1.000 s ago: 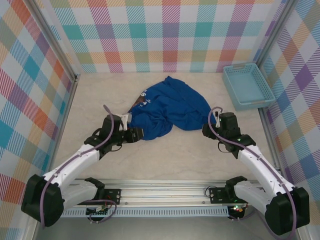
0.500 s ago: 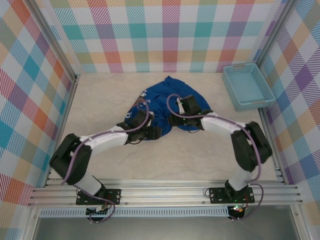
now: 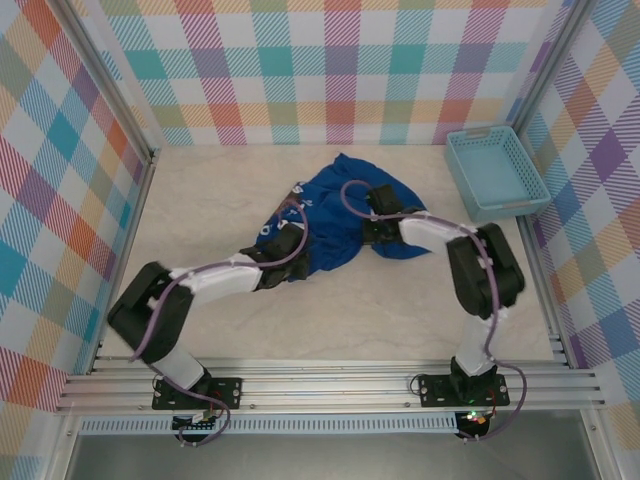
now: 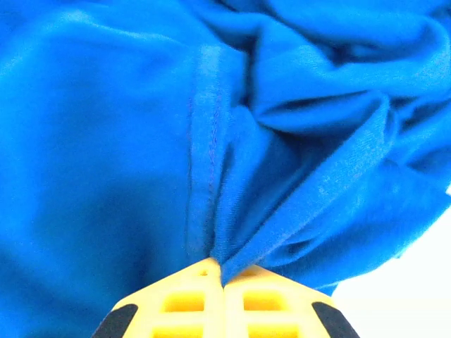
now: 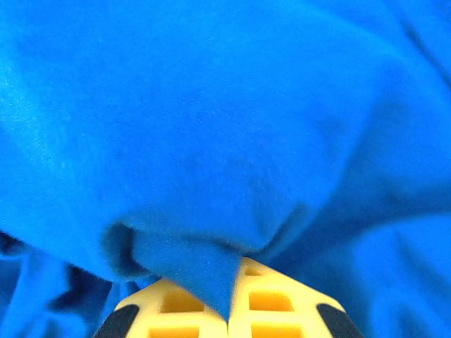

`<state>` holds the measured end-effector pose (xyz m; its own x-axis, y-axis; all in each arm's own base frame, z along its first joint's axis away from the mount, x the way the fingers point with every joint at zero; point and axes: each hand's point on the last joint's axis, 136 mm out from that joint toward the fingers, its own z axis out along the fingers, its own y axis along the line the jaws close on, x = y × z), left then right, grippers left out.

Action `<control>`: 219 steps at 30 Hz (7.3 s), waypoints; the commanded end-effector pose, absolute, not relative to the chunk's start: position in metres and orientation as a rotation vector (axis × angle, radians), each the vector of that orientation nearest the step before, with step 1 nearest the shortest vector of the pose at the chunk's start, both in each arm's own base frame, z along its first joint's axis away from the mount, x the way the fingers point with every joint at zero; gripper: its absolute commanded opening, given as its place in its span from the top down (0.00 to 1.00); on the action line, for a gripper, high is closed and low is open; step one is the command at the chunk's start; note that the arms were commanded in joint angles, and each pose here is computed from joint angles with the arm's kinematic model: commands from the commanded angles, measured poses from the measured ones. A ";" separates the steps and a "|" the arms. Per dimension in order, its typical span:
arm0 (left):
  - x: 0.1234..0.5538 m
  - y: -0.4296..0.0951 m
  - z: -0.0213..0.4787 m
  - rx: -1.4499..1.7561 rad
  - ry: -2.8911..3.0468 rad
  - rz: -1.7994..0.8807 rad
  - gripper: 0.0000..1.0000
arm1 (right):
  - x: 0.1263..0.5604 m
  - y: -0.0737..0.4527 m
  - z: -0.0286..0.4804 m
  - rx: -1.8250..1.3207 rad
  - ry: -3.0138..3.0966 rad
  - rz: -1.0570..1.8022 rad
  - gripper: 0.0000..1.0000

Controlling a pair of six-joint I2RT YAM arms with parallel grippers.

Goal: Fold the inside-out t-shirt

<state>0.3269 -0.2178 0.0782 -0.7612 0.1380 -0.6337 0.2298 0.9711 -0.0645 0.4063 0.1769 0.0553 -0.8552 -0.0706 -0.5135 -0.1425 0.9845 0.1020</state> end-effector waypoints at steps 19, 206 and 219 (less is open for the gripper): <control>0.289 -0.141 0.167 -0.013 2.335 -0.356 1.00 | 0.289 0.089 0.115 0.043 2.597 0.171 0.76; 0.356 -0.093 0.430 -0.045 1.756 -0.301 1.00 | 0.385 0.130 0.343 -0.231 2.129 0.302 0.90; 0.382 -0.128 0.426 0.041 1.792 -0.441 1.00 | 0.415 0.166 0.323 -0.305 2.125 0.455 1.00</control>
<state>0.3827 -0.1233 0.3805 -0.3702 -0.1506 -0.9166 0.1940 0.9525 -0.2348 0.4085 0.1456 0.2958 -0.6162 -0.0798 -0.7835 -0.2953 0.9457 0.1360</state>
